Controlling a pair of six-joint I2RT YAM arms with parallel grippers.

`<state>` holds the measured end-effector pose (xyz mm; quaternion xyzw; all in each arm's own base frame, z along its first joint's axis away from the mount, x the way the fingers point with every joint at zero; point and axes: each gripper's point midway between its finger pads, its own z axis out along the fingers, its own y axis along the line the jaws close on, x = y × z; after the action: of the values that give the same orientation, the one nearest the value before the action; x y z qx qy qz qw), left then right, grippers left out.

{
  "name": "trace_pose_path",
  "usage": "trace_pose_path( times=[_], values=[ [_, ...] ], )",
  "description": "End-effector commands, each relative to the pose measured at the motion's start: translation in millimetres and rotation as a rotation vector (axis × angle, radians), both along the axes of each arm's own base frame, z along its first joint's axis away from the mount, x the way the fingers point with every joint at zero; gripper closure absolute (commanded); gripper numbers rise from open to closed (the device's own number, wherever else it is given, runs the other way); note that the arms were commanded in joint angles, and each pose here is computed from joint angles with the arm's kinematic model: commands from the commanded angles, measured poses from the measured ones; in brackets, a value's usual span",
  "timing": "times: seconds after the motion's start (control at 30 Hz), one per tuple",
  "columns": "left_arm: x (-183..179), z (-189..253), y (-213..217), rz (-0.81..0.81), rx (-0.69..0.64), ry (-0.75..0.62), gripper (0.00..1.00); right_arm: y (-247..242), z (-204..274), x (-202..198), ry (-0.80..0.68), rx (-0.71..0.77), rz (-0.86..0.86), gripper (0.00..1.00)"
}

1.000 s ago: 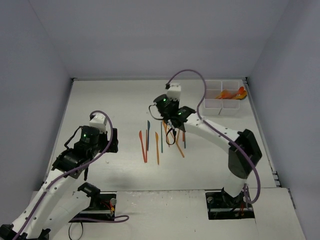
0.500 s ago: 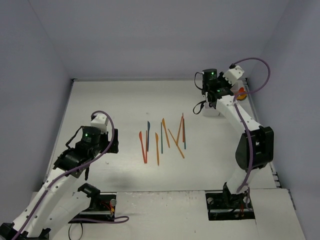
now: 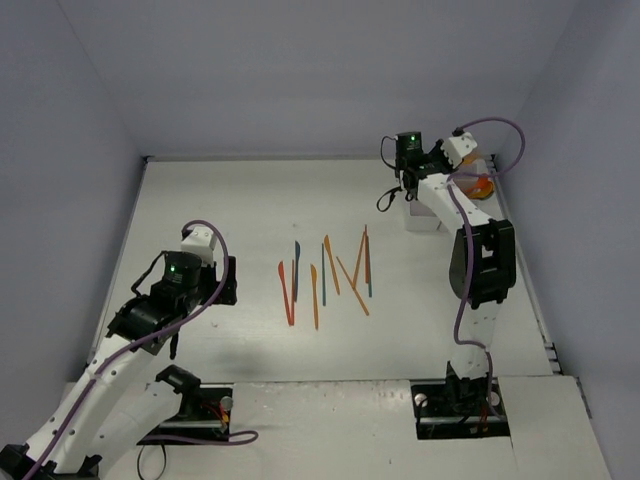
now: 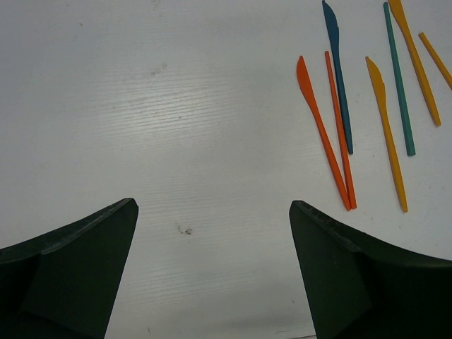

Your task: Sort the eating utensils into containers

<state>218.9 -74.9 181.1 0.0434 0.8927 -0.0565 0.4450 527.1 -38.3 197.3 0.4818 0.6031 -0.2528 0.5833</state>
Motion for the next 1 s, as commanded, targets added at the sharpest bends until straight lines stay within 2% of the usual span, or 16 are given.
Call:
trace_pose_path(
  times=[0.0, 0.33, 0.47, 0.8, 0.97],
  values=[
    [11, 10, -2, 0.010, -0.012, -0.044, 0.13, -8, 29, 5, -0.142, -0.019, -0.097, 1.00],
    [11, 10, -4, 0.002, -0.016, -0.042, 0.13, 9, -2, 8, -0.104, -0.029, -0.077, 1.00],
    [11, 9, -6, -0.007, -0.019, -0.037, 0.13, 18, -12, 11, -0.093, -0.030, -0.062, 0.97],
    [10, 10, -8, -0.020, -0.030, -0.040, 0.13, 44, -12, 3, -0.063, -0.040, -0.002, 0.85],
    [10, 12, -10, -0.028, -0.036, -0.045, 0.13, 56, -1, -8, -0.017, -0.045, 0.061, 0.71]
  ],
)
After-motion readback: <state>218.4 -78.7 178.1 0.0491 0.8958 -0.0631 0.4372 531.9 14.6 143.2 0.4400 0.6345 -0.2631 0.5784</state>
